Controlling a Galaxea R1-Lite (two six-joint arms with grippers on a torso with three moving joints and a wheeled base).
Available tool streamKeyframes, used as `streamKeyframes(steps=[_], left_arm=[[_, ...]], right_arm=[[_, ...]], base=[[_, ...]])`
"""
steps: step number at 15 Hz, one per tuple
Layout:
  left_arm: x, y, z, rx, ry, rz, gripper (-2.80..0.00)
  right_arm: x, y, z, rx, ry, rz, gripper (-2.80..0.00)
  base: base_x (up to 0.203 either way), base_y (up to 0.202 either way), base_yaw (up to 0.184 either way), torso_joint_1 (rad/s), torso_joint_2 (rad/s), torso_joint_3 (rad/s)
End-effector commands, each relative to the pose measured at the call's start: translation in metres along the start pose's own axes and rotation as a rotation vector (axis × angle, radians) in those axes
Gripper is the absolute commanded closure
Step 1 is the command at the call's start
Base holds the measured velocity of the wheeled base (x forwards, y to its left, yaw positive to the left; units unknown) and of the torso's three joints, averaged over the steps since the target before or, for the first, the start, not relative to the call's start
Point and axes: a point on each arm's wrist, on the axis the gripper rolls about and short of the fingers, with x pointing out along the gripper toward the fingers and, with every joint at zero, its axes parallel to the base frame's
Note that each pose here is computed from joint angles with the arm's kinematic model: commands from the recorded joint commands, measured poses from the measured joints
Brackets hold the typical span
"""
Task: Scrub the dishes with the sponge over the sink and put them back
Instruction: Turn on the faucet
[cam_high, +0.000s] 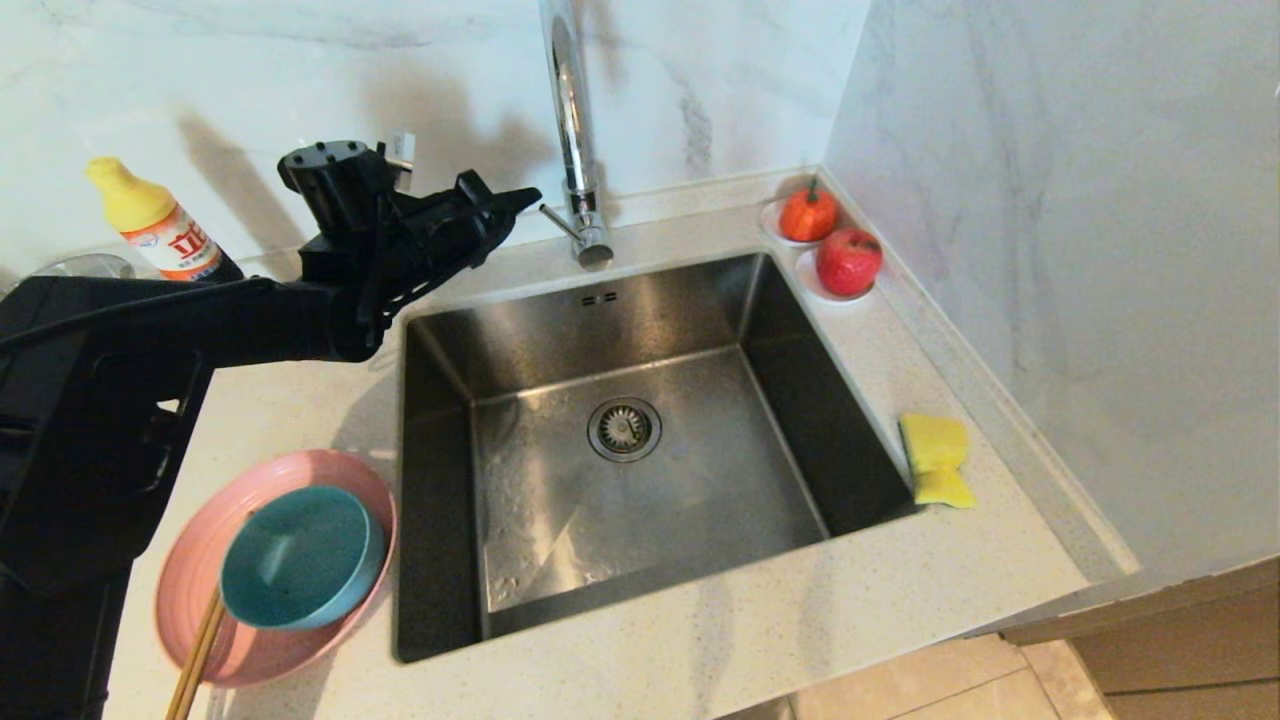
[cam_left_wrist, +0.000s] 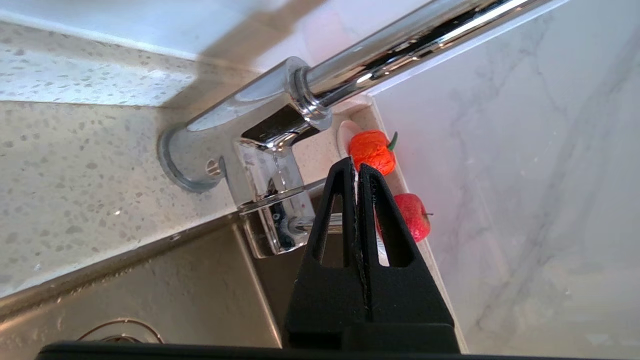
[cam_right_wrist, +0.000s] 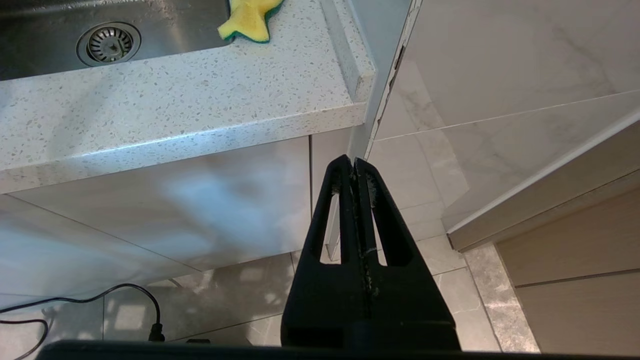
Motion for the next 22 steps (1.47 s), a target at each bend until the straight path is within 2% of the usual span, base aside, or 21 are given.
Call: streamKeyframes(steps=[1, 4, 12, 18, 22], left_arm=[[0.001, 0.003, -0.003, -0.006, 0.004, -0.007, 0.00], [0.004, -0.004, -0.005, -0.037, 0.002, -0.044, 0.00], [0.006, 0.003, -0.011, -0.041, 0.030, -0.055, 0.00], [0.004, -0.012, -0.002, -0.022, 0.029, -0.090, 0.00], [0.006, -0.016, -0.006, -0.027, 0.038, -0.093, 0.00]], right_arm=[[0.000, 0.000, 0.000, 0.000, 0.000, 0.000, 0.00], [0.000, 0.000, 0.000, 0.000, 0.000, 0.000, 0.00], [0.000, 0.000, 0.000, 0.000, 0.000, 0.000, 0.00], [0.000, 0.000, 0.000, 0.000, 0.000, 0.000, 0.00], [0.000, 0.000, 0.000, 0.000, 0.000, 0.000, 0.00]], base=[[0.000, 0.000, 0.000, 0.000, 0.00, 0.000], [0.000, 0.000, 0.000, 0.000, 0.00, 0.000], [0.000, 0.000, 0.000, 0.000, 0.00, 0.000], [0.000, 0.000, 0.000, 0.000, 0.00, 0.000], [0.000, 0.000, 0.000, 0.000, 0.00, 0.000]])
